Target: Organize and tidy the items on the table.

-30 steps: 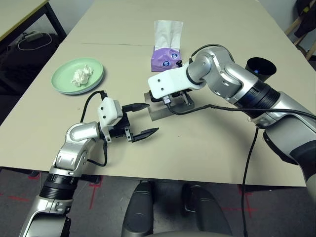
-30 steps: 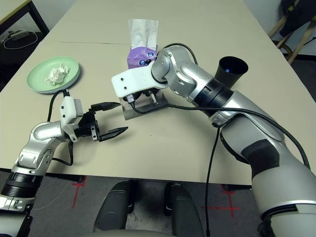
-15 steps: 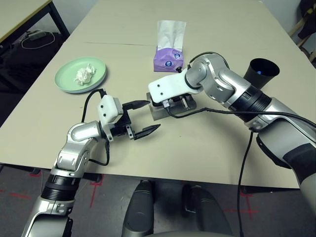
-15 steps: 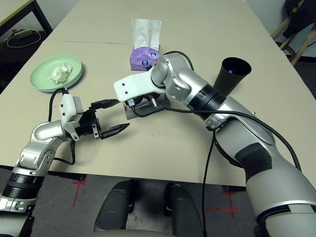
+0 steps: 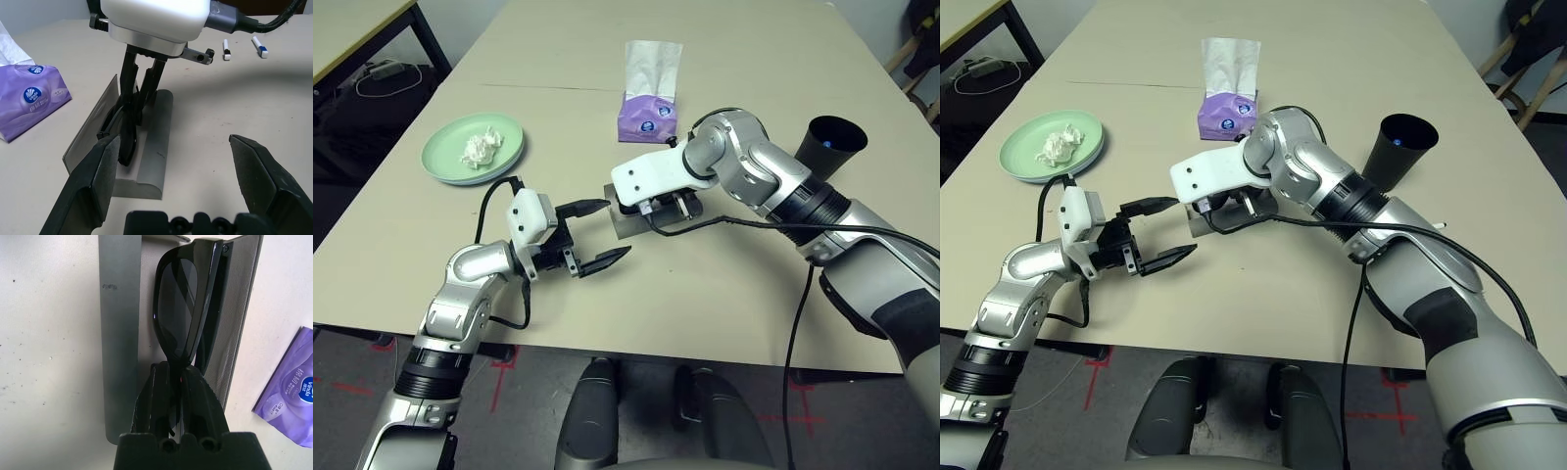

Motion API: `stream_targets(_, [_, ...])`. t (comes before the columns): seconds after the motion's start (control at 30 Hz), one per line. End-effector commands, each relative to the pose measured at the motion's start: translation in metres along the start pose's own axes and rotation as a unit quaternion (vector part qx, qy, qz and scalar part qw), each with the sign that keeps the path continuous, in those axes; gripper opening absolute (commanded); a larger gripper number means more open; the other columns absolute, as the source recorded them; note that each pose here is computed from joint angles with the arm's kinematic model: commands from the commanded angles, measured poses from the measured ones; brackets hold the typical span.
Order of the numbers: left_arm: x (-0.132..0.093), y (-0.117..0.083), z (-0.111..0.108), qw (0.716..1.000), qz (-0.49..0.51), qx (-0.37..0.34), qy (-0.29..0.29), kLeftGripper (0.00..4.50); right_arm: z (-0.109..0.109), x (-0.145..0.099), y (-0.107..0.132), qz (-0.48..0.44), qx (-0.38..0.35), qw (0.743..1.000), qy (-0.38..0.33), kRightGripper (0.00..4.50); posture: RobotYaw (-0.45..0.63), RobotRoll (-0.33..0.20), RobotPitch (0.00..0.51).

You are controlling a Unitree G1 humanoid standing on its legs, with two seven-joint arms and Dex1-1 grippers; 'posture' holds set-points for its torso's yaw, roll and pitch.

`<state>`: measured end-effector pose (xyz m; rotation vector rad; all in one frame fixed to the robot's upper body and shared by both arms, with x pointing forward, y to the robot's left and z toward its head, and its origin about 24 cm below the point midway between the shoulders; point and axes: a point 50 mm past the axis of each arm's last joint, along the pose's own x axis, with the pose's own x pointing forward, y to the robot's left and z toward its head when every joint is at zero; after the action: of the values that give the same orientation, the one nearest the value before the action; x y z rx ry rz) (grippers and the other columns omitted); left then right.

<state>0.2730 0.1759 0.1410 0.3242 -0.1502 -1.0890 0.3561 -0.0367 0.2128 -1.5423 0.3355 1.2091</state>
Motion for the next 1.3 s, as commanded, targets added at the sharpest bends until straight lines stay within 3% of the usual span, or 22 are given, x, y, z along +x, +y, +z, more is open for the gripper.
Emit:
stream_targets(0.03, [0.000,-0.003,0.003,1.000,-0.001,0.007,-0.007,4.50,-0.003,0.012,0.007,0.031,0.010,0.999,0.002,0.20,0.31,0.000,0.180])
stream_targets(0.67, [0.000,-0.004,0.003,1.000,-0.005,0.011,-0.011,4.50,-0.001,0.009,-0.007,0.012,-0.011,1.000,0.010,0.20,0.31,0.000,0.180])
stream_targets(1.3, [0.010,-0.001,0.000,1.000,-0.005,0.014,-0.024,4.50,0.000,-0.011,-0.012,0.065,0.010,0.998,0.014,0.20,0.29,0.000,0.165])
